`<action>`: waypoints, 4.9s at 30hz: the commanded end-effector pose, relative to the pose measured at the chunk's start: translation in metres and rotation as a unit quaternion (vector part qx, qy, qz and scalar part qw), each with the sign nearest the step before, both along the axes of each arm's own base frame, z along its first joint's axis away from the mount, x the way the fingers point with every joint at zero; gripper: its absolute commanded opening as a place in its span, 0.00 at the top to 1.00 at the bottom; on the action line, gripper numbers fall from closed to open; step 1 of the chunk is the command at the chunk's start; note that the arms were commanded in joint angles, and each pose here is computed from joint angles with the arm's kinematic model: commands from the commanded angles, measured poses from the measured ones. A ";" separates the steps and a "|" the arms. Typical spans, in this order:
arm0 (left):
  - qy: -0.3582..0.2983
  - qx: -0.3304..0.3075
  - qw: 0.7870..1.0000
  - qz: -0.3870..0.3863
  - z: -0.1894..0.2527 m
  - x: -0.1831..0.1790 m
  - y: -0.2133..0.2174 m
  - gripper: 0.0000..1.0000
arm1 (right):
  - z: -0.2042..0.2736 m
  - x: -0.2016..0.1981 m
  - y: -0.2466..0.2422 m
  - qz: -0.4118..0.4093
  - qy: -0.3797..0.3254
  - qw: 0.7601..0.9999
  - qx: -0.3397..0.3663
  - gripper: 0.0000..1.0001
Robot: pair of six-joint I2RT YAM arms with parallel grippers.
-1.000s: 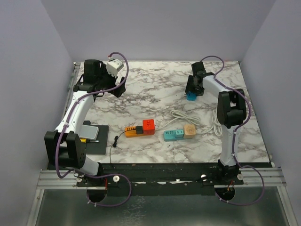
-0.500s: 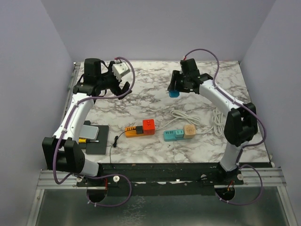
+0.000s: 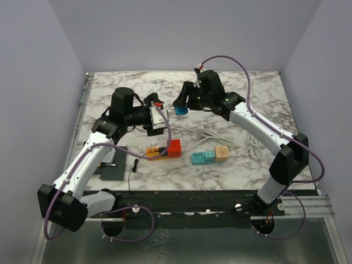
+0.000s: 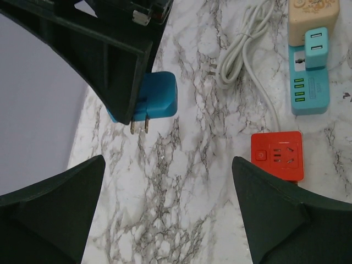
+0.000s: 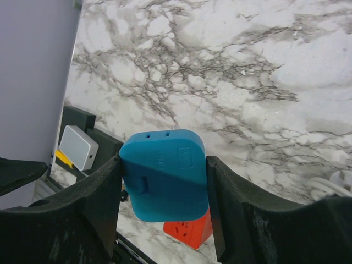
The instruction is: Insert the plug
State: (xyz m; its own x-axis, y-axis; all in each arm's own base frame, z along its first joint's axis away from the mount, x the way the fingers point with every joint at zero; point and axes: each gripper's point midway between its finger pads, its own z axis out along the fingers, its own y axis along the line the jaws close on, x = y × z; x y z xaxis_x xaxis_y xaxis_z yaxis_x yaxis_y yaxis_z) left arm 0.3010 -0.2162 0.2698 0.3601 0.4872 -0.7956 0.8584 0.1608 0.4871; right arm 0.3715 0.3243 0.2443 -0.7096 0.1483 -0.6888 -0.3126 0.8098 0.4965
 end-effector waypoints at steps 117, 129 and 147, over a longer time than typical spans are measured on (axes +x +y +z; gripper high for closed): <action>-0.254 -0.114 0.945 -0.172 0.142 -0.089 -0.024 1.00 | 0.183 -0.174 0.065 0.382 -0.086 0.855 0.341 0.69; -0.255 -0.108 0.948 -0.157 0.138 -0.086 -0.022 1.00 | 0.179 -0.169 0.063 0.363 -0.095 0.872 0.314 0.99; 0.112 0.042 0.993 -0.013 -0.060 -0.058 0.006 0.01 | 0.058 -0.111 -0.026 0.325 -0.091 0.935 -0.108 0.99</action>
